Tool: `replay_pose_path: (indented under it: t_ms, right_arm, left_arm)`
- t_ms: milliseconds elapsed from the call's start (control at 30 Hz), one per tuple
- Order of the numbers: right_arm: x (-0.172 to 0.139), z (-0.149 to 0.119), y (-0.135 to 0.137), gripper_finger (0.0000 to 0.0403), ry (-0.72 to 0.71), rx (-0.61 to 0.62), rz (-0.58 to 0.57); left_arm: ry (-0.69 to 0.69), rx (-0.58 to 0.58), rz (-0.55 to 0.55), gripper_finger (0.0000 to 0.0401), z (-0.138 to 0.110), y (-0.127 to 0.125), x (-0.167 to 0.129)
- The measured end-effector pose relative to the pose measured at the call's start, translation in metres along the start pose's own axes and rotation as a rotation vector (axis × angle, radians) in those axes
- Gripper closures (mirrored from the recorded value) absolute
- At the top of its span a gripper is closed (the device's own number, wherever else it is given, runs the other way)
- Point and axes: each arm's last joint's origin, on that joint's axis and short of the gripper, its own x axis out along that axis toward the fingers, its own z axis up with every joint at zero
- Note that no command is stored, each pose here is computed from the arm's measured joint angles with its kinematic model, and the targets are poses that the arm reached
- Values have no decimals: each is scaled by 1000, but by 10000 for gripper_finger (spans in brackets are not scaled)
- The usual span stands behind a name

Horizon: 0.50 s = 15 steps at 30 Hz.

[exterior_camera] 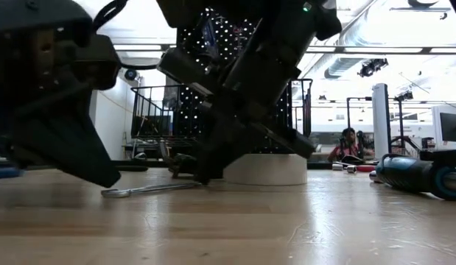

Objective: Hang tools onto peg board
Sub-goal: Hang the wrench on the peg board

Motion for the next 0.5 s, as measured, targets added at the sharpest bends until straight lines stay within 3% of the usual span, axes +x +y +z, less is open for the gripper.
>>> replay_pose_path:
  t_ms: [500]
  right_arm:
    - [-13, 18, -2, 403, -7, -66, -23]
  left_arm:
    - [33, 92, -1, 401, 4, 3, 7]
